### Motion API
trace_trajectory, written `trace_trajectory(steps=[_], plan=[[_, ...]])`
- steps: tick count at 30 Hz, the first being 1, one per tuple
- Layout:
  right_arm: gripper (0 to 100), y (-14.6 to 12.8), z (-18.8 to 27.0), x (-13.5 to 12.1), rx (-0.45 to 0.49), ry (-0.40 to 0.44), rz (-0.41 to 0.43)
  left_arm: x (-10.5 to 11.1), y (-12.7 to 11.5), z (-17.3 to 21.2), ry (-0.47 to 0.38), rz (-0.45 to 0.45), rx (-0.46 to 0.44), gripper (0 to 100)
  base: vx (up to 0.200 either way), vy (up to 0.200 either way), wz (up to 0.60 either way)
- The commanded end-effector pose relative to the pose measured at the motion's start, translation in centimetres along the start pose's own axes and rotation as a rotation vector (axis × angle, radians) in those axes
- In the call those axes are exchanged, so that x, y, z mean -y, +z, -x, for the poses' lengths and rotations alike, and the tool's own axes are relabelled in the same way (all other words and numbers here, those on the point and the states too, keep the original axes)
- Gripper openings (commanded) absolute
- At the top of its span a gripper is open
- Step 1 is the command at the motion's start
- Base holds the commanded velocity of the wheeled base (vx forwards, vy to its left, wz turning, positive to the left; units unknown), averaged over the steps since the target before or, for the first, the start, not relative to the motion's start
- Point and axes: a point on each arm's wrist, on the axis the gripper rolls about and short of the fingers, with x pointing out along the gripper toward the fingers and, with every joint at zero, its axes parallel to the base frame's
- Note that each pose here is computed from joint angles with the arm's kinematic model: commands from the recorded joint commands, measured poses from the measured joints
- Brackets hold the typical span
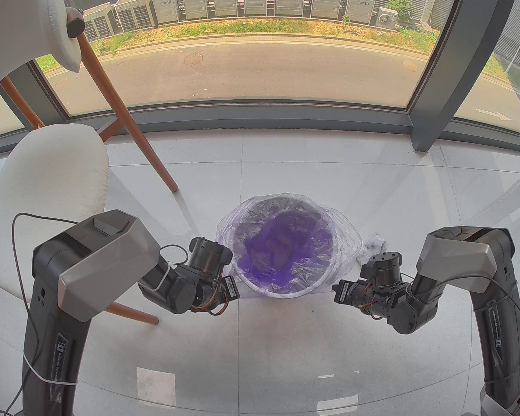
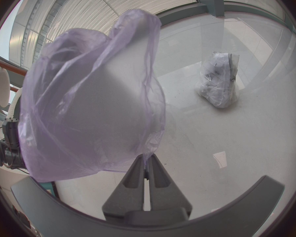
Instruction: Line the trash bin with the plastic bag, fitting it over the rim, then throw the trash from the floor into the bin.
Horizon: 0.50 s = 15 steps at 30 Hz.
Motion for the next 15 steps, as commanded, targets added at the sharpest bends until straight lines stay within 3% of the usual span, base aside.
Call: trace_trajectory(steps=[1,7,8,11,12,15], plan=[[0,0.2,-0.8,-0.3,0.001,-0.008,0.007,0.5,-1.1,-0.3,-0.003,-0.017,-0.022,0,0.0,0.0,0.0],[0,0.4,-0.9,-0.3,0.005,-0.007,0.005,0.7,-1.1,-0.1,-0.007,-0.01,-0.021,0,0.0,0.0,0.0],[100,0.4,-0.9,-0.3,0.003,-0.008,0.004,0.7,-1.1,-0.1,-0.008,-0.01,-0.019,0,0.0,0.0,0.0],[100,0.1,-0.7,-0.5,-0.004,-0.004,0.007,0.7,-1.2,0.2,-0.009,0.014,-0.024,0,0.0,0.0,0.0],[100,-0.1,-0.4,-0.7,-0.011,-0.007,0.012,0.6,-1.3,0.5,-0.01,0.015,-0.031,100,0.0,0.0,0.0],[100,-0.2,1.1,-1.2,-0.018,-0.02,0.031,0.6,-1.1,1.9,-0.014,0.011,-0.03,100,0.0,0.0,0.0]])
